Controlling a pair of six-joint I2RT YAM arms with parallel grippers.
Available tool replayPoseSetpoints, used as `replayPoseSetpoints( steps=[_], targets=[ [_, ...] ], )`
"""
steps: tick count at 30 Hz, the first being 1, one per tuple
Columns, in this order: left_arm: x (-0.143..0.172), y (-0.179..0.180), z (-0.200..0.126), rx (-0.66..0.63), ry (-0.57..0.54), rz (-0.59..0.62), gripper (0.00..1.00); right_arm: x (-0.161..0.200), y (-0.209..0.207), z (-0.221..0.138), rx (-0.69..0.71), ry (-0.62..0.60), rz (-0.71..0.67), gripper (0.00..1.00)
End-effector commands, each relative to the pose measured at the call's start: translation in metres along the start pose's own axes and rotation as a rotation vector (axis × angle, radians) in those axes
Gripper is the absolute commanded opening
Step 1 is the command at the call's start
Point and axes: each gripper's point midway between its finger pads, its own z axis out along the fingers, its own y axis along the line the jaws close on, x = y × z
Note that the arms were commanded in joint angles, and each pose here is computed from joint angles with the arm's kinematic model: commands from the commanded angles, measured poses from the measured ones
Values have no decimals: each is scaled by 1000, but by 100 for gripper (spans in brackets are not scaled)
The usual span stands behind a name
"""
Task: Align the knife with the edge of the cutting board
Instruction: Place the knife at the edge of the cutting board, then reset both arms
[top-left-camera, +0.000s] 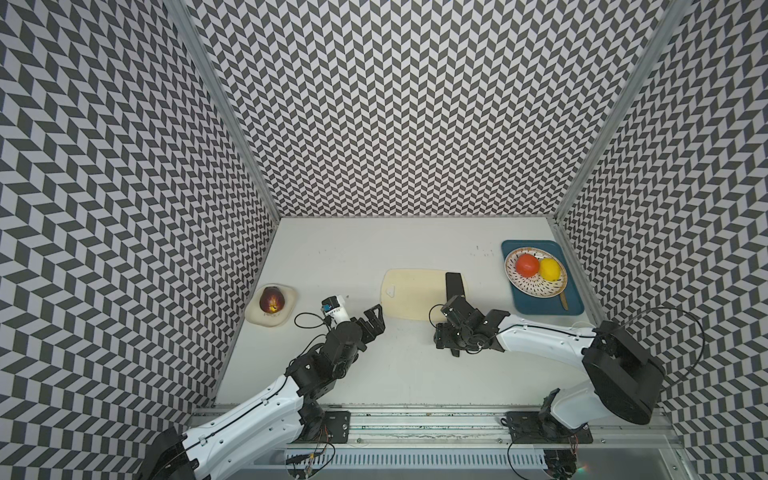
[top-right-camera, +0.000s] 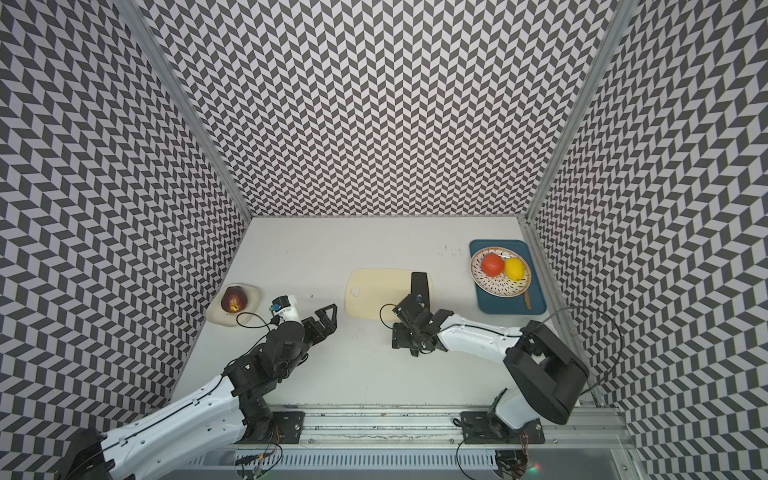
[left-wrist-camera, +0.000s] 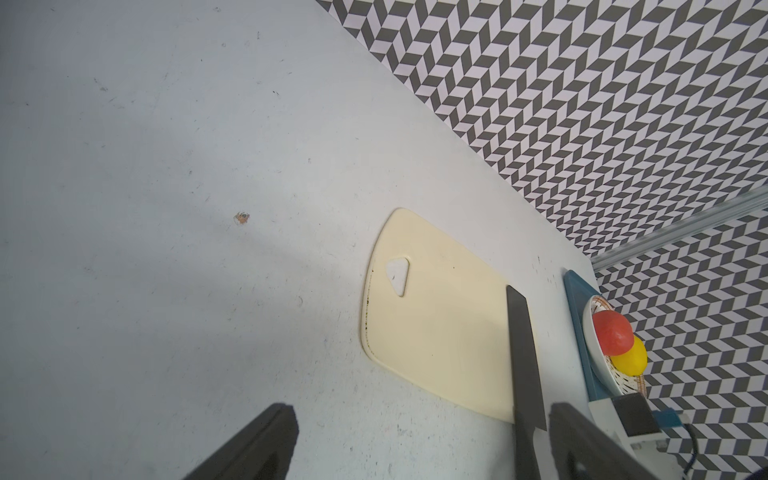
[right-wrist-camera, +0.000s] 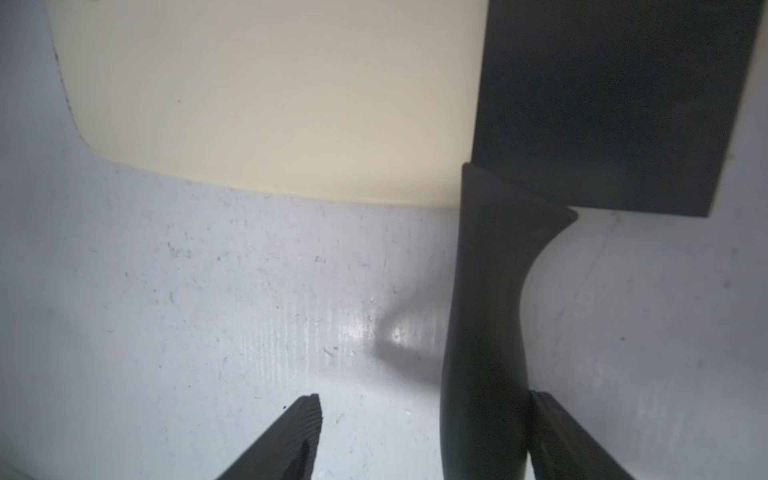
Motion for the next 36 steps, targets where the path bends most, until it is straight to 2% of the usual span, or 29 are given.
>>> replayPoseSetpoints(
  steps=[1,7,11,15,19,24,26,28,30,32,33,34,36],
  targets=[
    [1,8,0,-29,-8,16,100,-9,21,1,-56,-25,-21,80],
    [0,9,0,-35,-12,17,100,-9,15,-1,-28,-35,-24,81],
    [-1,9,-1,-37,-17,24,100,-14,6,-7,18,-70,-32,87],
    [-4,7,-1,-33,-30,50,100,-33,2,-31,38,-186,-59,97],
    [-5,1,1,-8,-38,100,100,-62,-2,-72,39,-381,-61,100],
    [14,-34,7,174,44,213,100,-99,-25,-136,67,-719,-1,100],
    [20,-34,11,167,70,237,100,-106,-29,-156,17,-843,20,100],
    [24,-33,17,146,85,268,100,-115,-43,-180,48,-1001,10,100],
    [22,-30,24,96,81,269,100,-119,-60,-205,62,-1153,79,100],
    [13,-32,28,60,47,246,100,-120,-69,-219,68,-1257,75,100],
    [7,-32,30,38,22,226,100,-121,-70,-225,76,-1300,23,100],
    [-2,-32,31,16,-18,208,100,-123,-73,-229,94,-1334,-23,100],
    [-21,-30,33,-39,-114,182,100,-131,-88,-233,142,-1381,-20,100]
  ],
)
